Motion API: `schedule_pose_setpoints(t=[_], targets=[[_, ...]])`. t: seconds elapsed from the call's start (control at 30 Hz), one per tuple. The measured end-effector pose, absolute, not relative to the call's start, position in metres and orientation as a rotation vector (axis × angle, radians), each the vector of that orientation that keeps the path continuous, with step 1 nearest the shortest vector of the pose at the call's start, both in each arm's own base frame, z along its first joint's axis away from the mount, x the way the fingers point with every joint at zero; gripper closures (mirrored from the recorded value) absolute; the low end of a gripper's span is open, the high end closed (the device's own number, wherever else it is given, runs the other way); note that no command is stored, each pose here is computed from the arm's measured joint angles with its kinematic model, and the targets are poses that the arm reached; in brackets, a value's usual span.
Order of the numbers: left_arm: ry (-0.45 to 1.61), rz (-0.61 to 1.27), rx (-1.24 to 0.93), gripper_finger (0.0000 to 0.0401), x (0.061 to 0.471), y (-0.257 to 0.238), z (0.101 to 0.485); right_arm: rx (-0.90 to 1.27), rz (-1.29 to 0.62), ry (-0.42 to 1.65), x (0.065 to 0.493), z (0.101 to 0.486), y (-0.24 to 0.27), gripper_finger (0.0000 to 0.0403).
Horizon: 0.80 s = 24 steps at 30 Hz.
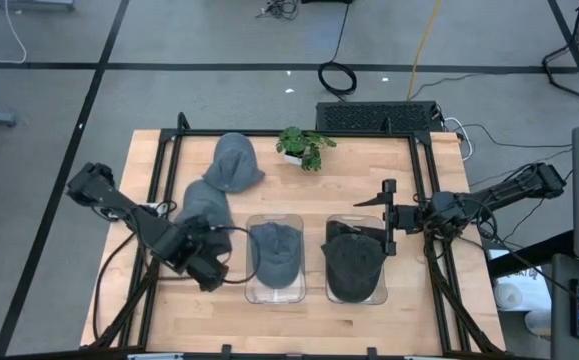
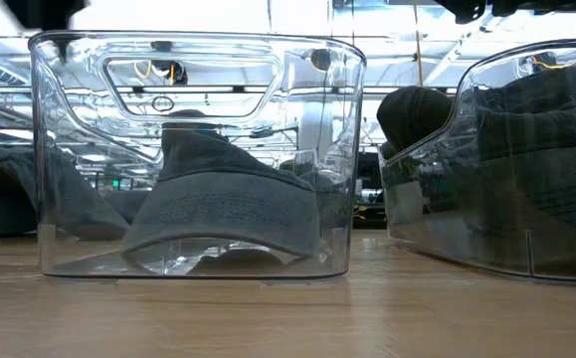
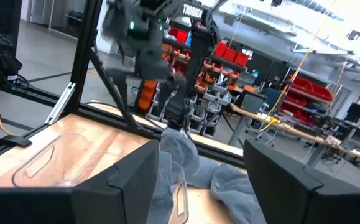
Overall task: Pick & Place hat
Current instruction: Put the bottom gray cap into the left transparent bin
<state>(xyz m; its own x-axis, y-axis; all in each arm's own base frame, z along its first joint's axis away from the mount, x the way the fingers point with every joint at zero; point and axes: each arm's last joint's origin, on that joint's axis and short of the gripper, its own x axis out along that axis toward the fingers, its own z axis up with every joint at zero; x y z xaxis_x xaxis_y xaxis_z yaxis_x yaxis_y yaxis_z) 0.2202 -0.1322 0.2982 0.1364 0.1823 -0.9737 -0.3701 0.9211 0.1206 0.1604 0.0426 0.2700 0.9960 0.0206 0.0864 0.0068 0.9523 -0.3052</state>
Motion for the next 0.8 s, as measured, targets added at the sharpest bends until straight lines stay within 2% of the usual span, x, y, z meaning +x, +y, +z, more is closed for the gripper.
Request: schedule_pose_setpoints(t=[0.1,0.23,0.43,0.63,0.8], targets=[[1.495,0.604,-0.223,0.0009,0.210,-0.127,0.294,-0.327,0.002,-0.111,0.160,0.272,0.042,0.0180],[1.461,0.616,-0.192,0.0009,0.210,-0.129,0.285,-0.343,-0.003,-0.132,0.160,0.274,0.042,0.0180],[1.564,0.697,-0.083,0.0009,0.206,-0.127,0.252,-0.361,-0.002,-0.132,0.160,0.274,0.042,0.0183],[1.573,0.851,0.019,0.0009,0.195,-0.113,0.225,-0.366,-0.002,-0.131,0.160,0.274,0.042,0.0184],[1.614,0.935,0.005,0.0009,0.188,-0.104,0.210,-0.366,-0.002,-0.131,0.160,0.274,0.042,0.0184]])
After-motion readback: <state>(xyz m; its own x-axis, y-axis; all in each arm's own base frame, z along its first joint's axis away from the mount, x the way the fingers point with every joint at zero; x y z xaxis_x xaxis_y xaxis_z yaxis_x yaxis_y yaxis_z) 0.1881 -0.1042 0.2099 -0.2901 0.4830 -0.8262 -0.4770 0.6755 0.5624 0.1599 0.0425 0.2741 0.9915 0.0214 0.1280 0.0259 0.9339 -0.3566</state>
